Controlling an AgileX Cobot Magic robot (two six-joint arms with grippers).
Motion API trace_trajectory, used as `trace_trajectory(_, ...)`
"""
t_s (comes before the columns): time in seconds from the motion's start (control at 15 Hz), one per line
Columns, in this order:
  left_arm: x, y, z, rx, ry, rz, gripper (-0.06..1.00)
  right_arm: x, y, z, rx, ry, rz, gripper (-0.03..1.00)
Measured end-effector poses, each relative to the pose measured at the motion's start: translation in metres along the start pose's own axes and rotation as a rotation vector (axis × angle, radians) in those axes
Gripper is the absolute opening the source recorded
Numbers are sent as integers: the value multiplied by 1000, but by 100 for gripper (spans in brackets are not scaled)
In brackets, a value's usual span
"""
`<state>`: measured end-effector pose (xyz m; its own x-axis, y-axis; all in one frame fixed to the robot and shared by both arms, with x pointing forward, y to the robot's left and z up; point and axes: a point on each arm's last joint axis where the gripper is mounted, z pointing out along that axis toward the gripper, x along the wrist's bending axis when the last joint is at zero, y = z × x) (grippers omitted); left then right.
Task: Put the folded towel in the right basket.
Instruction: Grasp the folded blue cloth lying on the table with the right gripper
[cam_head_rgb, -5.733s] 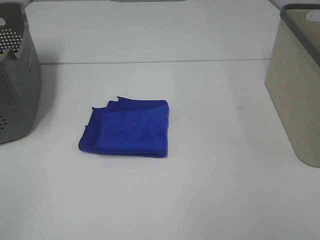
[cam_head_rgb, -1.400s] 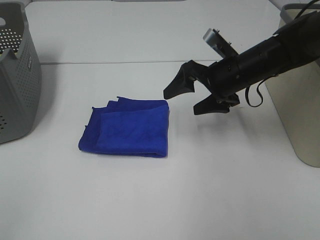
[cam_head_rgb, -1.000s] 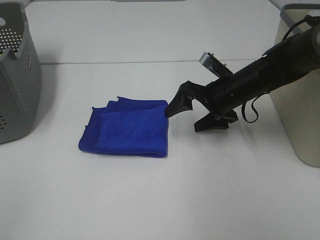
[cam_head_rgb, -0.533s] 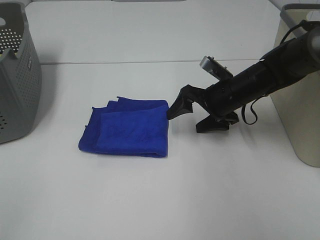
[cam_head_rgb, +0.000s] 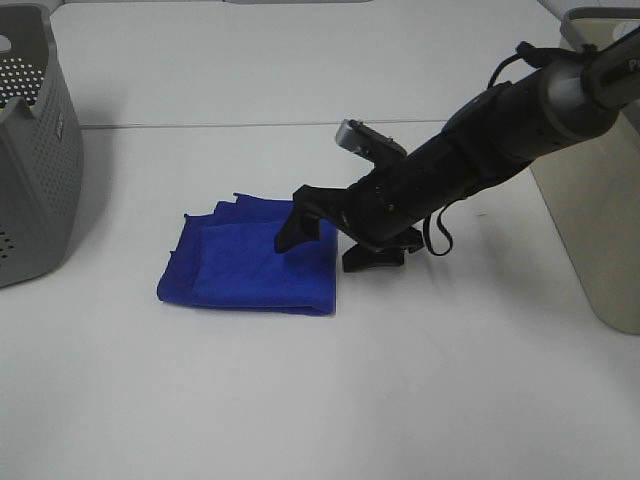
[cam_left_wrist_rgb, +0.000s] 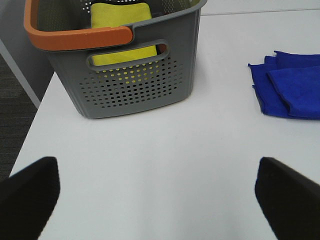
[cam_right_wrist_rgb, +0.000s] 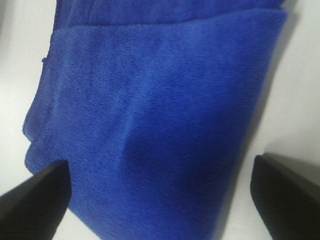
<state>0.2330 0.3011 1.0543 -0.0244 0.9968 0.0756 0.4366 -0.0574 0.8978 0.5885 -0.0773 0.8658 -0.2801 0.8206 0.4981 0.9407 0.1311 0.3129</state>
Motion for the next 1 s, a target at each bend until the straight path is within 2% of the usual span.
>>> trace_trajectory(0.13,0,0,0,0,0,0,99,25,-2,11,16,-20,-41,94)
trace_trajectory(0.33,0,0,0,0,0,0,99,54,1,28,70,-70,-20,94)
trace_trajectory(0.53,0,0,0,0,0,0,99,67,14,40,173,-160,-15,94)
trace_trajectory(0.67,0,0,0,0,0,0,99,71,20,46,234,-187,-21,92)
trace_trajectory(0.8,0,0,0,0,0,0,99,73,21,49,260,-151,-40,91)
trace_trajectory(1.0,0,0,0,0,0,0,99,85,18,63,272,80,38,91)
